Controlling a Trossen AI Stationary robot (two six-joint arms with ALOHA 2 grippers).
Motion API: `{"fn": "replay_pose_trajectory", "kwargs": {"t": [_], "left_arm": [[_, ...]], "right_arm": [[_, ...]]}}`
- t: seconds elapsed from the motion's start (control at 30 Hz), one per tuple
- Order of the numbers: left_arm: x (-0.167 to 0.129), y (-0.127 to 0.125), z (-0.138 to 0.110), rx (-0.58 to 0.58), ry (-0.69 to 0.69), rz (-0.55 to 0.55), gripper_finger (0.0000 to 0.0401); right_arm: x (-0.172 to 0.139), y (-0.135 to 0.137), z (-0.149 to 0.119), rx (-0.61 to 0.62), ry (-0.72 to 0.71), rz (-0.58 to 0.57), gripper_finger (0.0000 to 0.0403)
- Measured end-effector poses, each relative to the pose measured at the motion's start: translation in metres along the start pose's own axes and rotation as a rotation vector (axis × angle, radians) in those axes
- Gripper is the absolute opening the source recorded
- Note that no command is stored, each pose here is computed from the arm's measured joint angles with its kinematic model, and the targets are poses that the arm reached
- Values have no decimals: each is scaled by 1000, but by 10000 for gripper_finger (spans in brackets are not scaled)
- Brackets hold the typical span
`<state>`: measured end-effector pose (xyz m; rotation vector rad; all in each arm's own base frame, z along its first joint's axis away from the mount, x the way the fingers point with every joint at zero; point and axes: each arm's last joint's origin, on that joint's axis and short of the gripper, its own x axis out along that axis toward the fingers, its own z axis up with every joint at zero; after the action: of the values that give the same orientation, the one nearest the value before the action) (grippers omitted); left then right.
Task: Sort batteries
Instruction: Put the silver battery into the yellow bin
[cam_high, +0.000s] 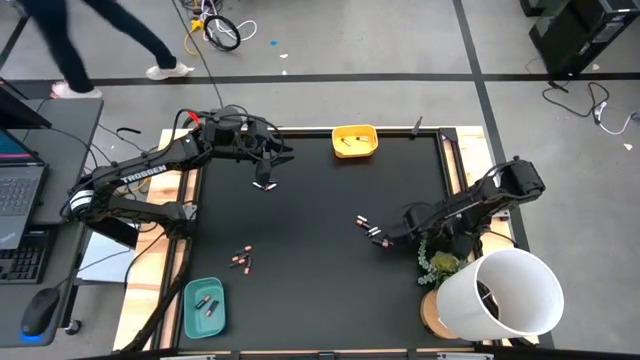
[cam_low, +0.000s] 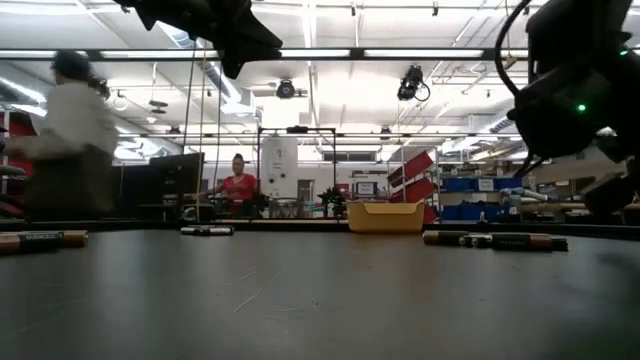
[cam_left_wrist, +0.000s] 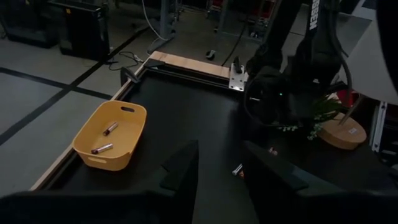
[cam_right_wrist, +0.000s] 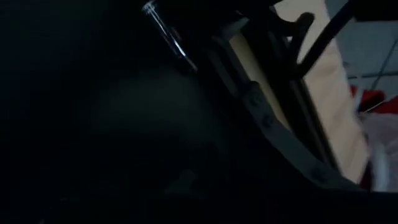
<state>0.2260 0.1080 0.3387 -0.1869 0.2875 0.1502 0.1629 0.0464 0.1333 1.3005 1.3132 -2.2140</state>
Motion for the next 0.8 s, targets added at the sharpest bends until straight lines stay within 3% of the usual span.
{"fn": "replay_pose_trajectory", "kwargs": {"t": [0.17, 0.43, 0.8], "left_arm": [[0, 0, 0, 5, -1, 8, 135], [0, 0, 0, 4, 0, 8, 135], [0, 0, 0, 0, 0, 9, 135]], "right_arm": [[15, -1, 5, 94, -20, -21, 31], [33, 6, 13, 118, 7, 19, 30], [35, 8, 20, 93, -46, 24, 30]]}}
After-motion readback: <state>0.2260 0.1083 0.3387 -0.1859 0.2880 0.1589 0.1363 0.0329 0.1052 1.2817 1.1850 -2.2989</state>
